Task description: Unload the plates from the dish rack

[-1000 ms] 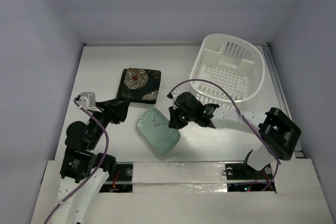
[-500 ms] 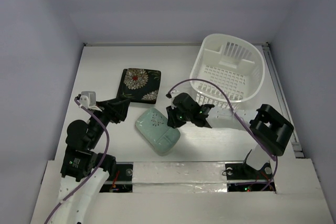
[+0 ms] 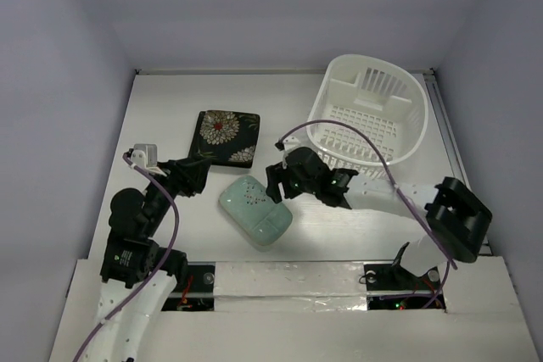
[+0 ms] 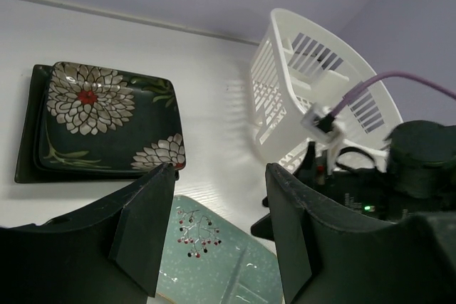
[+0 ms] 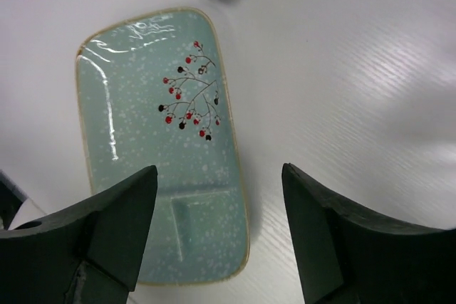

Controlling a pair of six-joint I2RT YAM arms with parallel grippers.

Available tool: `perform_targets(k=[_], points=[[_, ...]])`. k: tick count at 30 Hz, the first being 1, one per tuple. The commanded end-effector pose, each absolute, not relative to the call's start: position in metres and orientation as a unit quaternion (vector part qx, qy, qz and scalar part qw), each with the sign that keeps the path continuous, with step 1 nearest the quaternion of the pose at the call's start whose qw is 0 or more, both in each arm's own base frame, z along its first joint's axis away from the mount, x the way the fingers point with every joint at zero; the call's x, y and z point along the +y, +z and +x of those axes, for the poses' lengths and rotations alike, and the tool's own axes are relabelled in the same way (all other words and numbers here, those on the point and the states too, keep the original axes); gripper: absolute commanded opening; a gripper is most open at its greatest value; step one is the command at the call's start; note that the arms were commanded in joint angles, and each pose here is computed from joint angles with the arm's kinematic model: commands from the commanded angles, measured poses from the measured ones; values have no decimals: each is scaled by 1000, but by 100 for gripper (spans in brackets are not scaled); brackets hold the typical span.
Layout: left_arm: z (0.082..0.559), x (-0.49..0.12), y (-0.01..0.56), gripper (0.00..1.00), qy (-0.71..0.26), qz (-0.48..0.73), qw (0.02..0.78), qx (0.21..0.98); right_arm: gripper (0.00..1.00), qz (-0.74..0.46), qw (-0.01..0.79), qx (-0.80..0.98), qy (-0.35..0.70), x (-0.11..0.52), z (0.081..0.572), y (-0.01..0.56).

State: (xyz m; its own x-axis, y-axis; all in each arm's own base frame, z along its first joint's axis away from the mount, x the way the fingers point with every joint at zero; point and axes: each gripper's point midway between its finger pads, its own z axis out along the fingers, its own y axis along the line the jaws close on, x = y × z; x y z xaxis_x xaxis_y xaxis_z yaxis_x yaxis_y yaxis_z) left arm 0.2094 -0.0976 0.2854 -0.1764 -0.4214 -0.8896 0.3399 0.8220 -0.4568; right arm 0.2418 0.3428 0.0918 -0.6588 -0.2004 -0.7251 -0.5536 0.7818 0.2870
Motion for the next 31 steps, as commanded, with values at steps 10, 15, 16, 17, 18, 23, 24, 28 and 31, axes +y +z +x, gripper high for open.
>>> perform_targets(k=[10,15,16,17,18,23,24,28,31], points=[[216,-103,295,52,-309,-11,649,695,26,-113,608,707,344,264,224,337],[218,-98,296,54,-299,-19,652,697,0,-28,682,632,368,193,202,383],[217,-97,298,54,-298,-18,654,695,7,-17,689,623,370,183,198,388],[217,-96,300,54,-294,-15,658,693,30,-2,701,604,379,166,190,398],[217,-95,301,54,-291,-14,660,692,44,10,707,599,376,156,188,398],[216,-90,309,55,-281,-16,672,685,82,49,710,605,356,129,186,382],[216,-90,310,55,-281,-15,674,684,83,54,709,607,353,127,186,379],[213,-91,324,55,-284,-8,684,672,83,59,707,614,345,125,188,369],[212,-93,336,56,-292,-1,691,662,82,60,708,618,338,124,190,368]])
